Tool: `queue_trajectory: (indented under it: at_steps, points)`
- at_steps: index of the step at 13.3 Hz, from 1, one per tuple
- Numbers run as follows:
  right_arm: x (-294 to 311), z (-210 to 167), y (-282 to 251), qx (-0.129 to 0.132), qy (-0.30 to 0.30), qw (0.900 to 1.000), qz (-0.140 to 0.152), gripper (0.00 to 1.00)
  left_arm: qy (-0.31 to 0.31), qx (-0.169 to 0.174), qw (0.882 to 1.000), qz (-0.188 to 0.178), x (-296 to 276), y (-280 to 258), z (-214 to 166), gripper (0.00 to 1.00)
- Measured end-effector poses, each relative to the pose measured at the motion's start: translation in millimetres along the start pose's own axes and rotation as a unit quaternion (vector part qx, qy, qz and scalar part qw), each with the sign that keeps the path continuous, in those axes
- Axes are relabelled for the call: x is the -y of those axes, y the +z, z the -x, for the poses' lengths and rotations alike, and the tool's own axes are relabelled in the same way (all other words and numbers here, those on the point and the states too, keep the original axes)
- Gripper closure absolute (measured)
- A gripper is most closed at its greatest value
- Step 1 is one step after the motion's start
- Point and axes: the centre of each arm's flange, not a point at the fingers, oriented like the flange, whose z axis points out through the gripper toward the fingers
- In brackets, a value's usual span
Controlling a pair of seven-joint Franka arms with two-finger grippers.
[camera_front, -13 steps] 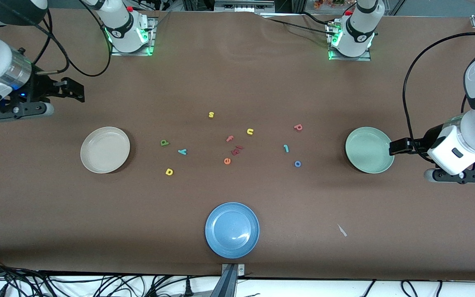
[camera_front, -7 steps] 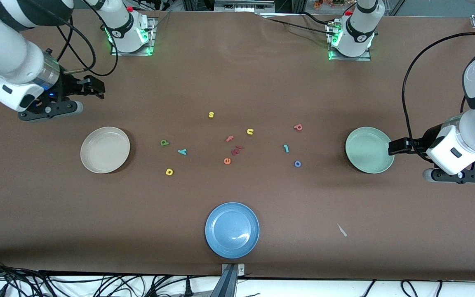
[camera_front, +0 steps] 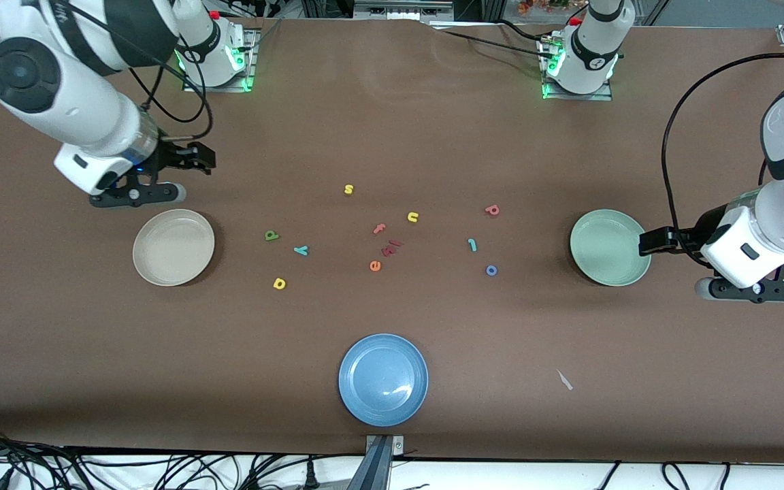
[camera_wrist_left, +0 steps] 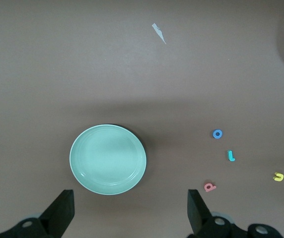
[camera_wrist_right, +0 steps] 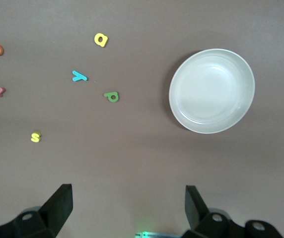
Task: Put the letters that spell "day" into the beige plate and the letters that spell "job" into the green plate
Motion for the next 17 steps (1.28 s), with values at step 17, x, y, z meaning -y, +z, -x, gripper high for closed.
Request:
queue_trajectory:
  at_steps: [17]
  points:
    - [55, -71, 129, -0.039, 0.063, 0.997, -0.024, 0.00, -0.001, 0.009, 1.000, -0.001, -17, 8, 1, 0.00]
